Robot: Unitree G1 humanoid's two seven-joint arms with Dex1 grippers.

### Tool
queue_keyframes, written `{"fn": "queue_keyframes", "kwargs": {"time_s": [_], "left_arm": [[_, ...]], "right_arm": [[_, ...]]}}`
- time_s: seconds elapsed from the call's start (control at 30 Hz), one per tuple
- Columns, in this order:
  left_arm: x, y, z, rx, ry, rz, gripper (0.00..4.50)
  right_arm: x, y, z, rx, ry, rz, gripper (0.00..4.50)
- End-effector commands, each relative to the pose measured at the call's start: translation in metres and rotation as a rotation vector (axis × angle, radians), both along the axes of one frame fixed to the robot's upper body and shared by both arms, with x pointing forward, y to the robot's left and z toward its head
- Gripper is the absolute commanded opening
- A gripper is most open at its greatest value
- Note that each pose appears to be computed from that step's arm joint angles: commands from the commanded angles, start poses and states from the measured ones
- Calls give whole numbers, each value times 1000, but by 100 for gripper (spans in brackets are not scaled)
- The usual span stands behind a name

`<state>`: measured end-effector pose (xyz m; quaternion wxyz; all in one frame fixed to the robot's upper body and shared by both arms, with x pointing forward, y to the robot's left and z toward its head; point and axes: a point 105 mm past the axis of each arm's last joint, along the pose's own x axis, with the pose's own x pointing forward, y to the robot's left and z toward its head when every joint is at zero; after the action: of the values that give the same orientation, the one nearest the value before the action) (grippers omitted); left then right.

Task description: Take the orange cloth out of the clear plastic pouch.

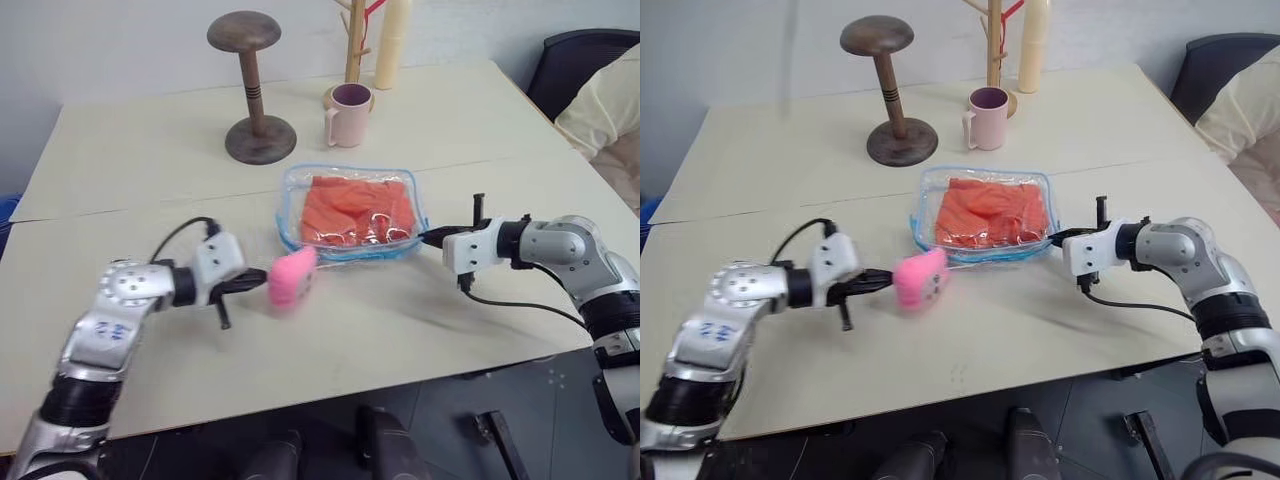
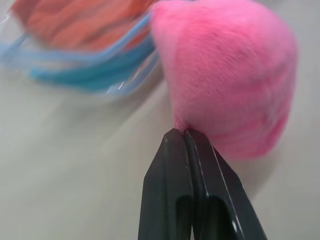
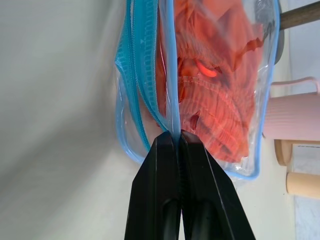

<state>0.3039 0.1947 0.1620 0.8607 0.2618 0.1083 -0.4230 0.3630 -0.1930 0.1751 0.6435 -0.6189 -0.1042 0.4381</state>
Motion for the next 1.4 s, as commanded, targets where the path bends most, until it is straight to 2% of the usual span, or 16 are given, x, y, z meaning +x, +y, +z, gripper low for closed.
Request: {"fn": "queue_keyframes", "kwargs": {"time_s": [0.03, 0.23, 0.5, 0.67, 0.7, 0.77, 0.83, 1.0, 1.13, 1.2, 1.23, 1.33, 1.4], "left_arm": [[-2, 44, 22, -4, -39, 131, 0], [-6, 90, 22, 40, -41, 275, 0], [4, 116, 35, 24, -93, 384, 0], [0, 93, 23, -16, -33, 289, 0], [1, 89, 21, -47, -22, 292, 0], [1, 77, 14, -80, 2, 270, 41], [-1, 64, 8, -103, 24, 230, 92], [-1, 56, 16, -119, 5, 186, 236], [-1, 27, 68, -178, -54, 1, 369], [-11, -7, 93, -166, -54, -195, 432], [-16, -16, 99, -155, -51, -257, 448], [-11, -53, 101, 14, -126, -404, 448], [2, -76, 85, 163, -197, -459, 448]], "right_arm": [[-7, -4, 21, 14, -81, 35, 2], [-11, -4, 18, 9, -77, 55, 2], [-10, -8, 17, -6, -87, 43, 2], [-13, -5, 16, 18, -67, 53, 2], [-14, -4, 15, 36, -47, 51, 23], [-17, -3, 13, 66, -6, 42, 69], [-23, -3, 11, 82, 30, 36, 136], [-38, -3, 19, 180, 99, -6, 295], [-66, 2, 27, 433, 339, -101, 440], [-81, 10, 30, 581, 473, -134, 450], [-86, 12, 30, 622, 516, -152, 450], [-98, 25, 28, 735, 632, -196, 450], [-104, 33, 26, 781, 686, -210, 450]]}}
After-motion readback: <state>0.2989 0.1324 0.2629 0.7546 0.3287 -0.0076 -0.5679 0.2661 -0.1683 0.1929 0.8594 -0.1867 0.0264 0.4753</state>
